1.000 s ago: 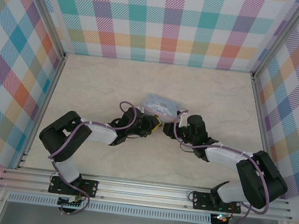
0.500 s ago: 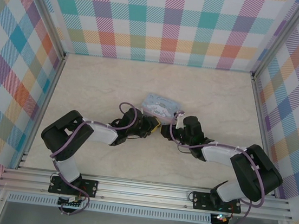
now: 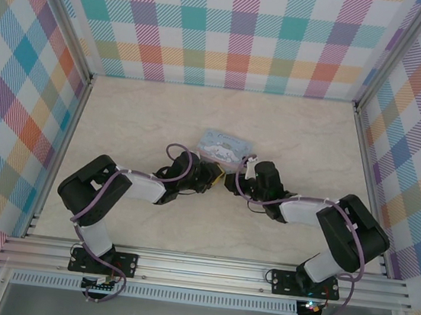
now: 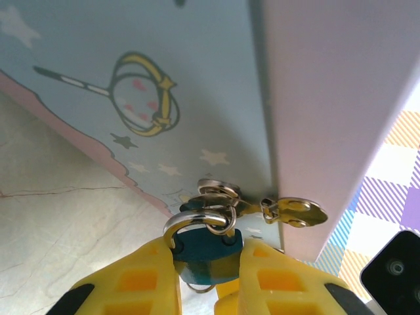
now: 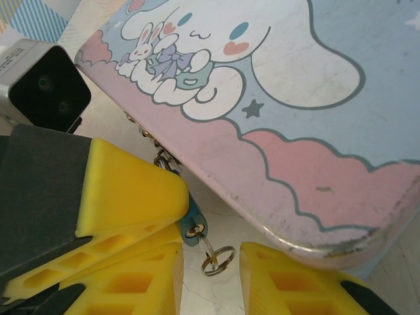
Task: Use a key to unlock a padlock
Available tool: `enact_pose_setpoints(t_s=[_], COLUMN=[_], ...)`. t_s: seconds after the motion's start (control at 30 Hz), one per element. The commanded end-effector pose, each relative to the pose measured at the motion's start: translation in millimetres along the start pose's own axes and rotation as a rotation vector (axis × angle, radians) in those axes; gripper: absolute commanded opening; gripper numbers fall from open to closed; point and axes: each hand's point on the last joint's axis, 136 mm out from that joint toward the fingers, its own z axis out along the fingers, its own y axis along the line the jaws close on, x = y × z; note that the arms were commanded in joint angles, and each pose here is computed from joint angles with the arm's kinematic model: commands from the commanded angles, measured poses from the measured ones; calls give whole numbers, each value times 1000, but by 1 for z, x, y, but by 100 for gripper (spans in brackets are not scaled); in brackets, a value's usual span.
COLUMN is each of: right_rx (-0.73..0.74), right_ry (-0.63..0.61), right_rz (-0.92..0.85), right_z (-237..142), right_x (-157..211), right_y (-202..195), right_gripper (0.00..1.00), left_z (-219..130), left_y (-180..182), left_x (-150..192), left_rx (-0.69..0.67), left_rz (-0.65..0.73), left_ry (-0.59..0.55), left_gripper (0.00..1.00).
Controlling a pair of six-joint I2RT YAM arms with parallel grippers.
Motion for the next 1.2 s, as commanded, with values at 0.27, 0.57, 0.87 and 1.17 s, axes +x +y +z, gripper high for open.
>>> enact_pose_setpoints(t_s=[0.27,0.57,0.87,1.17], right_rx=[-105,-124,-127,-96], right_ry=[-55,-40,-54,-7], right_rz=[46,53,62,139], right_z=[14,22,24,24], right_x=[-22,-19,-22,-10], right_y=[21,26,28,21], right_gripper=[24,21,9,0], left_z=[0,2,2,-4], left_y=[-33,-31,-29,-13], left_x=[23,23,23,18], left_rx=[105,104,101,67], left_rz=[13,10,12,39], left_ry=[116,115,117,90], left_gripper=[0,0,0,16])
